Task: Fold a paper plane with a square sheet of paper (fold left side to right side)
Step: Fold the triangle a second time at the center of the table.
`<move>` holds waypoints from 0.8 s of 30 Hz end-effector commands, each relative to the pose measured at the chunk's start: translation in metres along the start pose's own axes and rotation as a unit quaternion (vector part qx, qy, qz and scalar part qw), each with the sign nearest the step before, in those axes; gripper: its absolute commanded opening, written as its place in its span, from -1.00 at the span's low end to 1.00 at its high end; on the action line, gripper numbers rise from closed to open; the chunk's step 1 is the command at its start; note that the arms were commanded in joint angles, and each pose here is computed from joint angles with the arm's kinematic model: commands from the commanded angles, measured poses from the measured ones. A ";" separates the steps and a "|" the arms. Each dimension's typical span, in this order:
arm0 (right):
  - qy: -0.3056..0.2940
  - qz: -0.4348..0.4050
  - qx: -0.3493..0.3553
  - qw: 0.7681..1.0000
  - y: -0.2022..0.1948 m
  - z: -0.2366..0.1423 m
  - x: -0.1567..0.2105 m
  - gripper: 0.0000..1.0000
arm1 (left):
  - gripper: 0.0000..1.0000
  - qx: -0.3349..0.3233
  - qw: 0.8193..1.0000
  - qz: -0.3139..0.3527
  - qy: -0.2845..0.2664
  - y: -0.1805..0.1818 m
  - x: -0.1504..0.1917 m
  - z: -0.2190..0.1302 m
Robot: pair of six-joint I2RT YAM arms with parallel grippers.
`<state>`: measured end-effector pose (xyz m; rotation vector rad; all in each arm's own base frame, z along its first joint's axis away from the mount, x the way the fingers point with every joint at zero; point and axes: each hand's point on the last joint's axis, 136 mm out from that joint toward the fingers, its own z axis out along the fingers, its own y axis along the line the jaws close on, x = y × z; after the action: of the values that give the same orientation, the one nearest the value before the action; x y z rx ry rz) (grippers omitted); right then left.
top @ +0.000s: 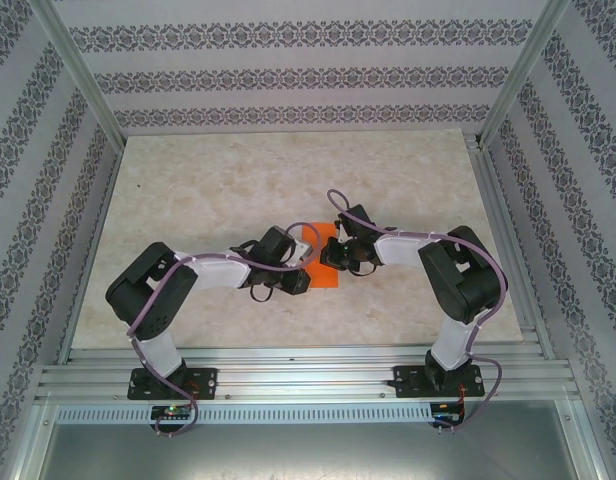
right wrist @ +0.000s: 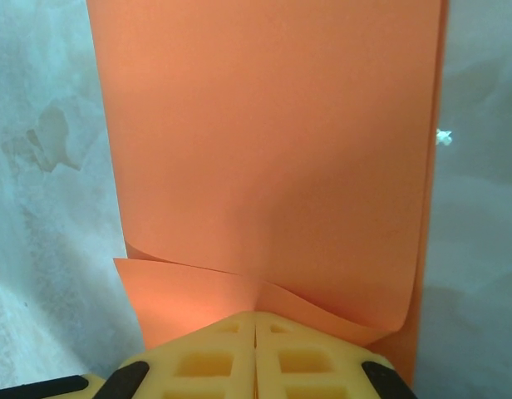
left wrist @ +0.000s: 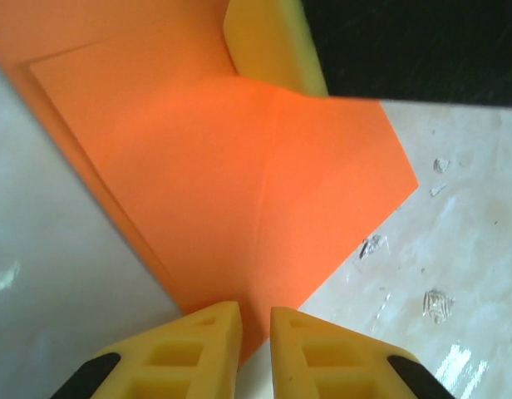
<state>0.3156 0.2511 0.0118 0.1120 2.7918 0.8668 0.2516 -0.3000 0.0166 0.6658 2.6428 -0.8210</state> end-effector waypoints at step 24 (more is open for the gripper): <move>0.000 0.006 0.055 0.998 -0.032 0.004 0.007 -0.85 | -0.75 0.059 0.997 -0.032 0.030 -0.030 -0.036 -0.017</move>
<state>0.3192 0.2489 0.0123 0.1051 2.7787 0.8564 0.2637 -0.3223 0.0745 0.6449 2.6584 -0.9887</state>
